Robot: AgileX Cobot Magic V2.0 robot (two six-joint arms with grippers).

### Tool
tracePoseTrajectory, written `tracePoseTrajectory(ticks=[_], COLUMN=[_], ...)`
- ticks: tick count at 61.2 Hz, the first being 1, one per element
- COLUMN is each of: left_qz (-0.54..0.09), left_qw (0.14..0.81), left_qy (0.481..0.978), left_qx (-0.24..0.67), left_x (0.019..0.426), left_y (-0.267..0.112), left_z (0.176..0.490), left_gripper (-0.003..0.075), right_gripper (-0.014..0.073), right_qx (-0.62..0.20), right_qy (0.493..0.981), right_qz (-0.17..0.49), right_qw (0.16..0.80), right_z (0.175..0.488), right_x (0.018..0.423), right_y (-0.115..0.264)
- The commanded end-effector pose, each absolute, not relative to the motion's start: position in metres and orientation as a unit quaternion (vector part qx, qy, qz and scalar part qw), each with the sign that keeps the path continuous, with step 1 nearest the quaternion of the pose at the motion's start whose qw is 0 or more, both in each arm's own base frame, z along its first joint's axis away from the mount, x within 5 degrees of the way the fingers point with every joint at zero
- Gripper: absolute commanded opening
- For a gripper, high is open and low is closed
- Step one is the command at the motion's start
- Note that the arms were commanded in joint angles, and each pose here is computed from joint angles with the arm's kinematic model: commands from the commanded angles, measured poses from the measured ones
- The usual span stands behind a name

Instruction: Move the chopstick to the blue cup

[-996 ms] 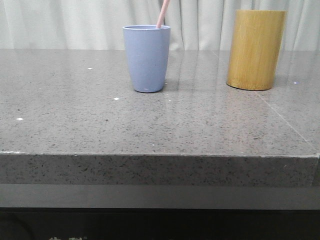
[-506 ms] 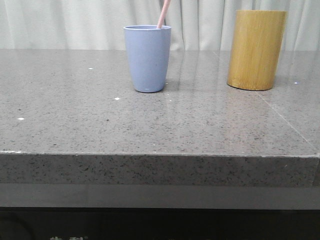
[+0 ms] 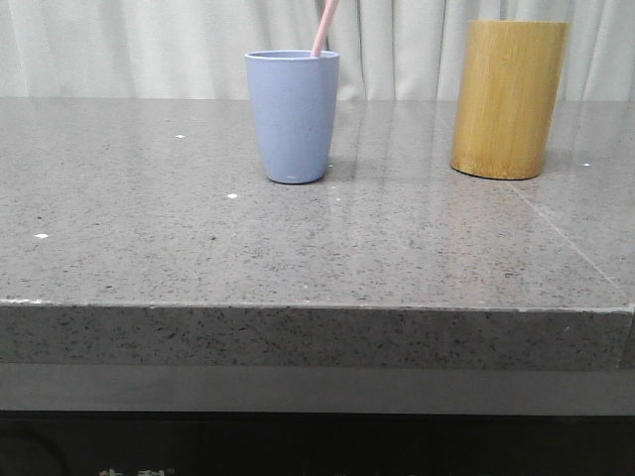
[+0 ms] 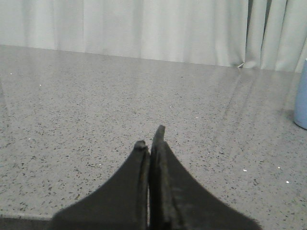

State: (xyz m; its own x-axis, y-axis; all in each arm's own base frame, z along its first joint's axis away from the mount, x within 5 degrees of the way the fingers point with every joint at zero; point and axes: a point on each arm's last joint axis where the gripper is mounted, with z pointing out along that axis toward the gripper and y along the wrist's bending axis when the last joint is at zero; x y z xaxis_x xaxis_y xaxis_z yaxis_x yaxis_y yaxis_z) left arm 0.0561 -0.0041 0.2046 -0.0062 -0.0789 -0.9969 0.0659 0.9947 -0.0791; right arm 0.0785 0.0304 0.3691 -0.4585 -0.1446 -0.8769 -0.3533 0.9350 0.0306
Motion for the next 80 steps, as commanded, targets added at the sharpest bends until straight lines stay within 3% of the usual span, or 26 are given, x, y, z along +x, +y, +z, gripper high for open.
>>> tracePoseTrajectory(ticks=[1,33,40,57,70,80], left_qz=[-0.058,-0.058,-0.058,-0.058,-0.058,-0.058], left_qw=[0.739,0.739,0.739,0.739,0.739,0.739], left_qy=[0.671,0.671,0.671,0.671,0.671,0.671], left_qx=[-0.009,-0.009,-0.009,-0.009,-0.009,-0.009], left_x=[0.054,0.054,0.054,0.054,0.054,0.054], left_y=[-0.003,-0.003,-0.003,-0.003,-0.003,-0.003], left_z=[0.211,0.211,0.211,0.211,0.211,0.211], left_gripper=[-0.0019,-0.0019,-0.0019,-0.0019,-0.0019,-0.0019], right_gripper=[-0.0068,-0.0068,-0.0068,-0.0068,-0.0068,-0.0068], right_qx=[-0.140,-0.139,-0.118,-0.024,-0.001,0.005], right_qy=[0.825,0.825,0.811,0.726,0.696,0.685], right_qz=[0.109,0.109,0.097,0.054,0.039,0.033], right_qw=[0.537,0.537,0.565,0.685,0.717,0.728], right_z=[0.382,0.381,0.374,0.297,0.233,0.210], right_x=[0.080,0.080,0.077,0.067,0.062,0.058], right_y=[0.030,0.030,0.026,0.009,0.004,0.002])
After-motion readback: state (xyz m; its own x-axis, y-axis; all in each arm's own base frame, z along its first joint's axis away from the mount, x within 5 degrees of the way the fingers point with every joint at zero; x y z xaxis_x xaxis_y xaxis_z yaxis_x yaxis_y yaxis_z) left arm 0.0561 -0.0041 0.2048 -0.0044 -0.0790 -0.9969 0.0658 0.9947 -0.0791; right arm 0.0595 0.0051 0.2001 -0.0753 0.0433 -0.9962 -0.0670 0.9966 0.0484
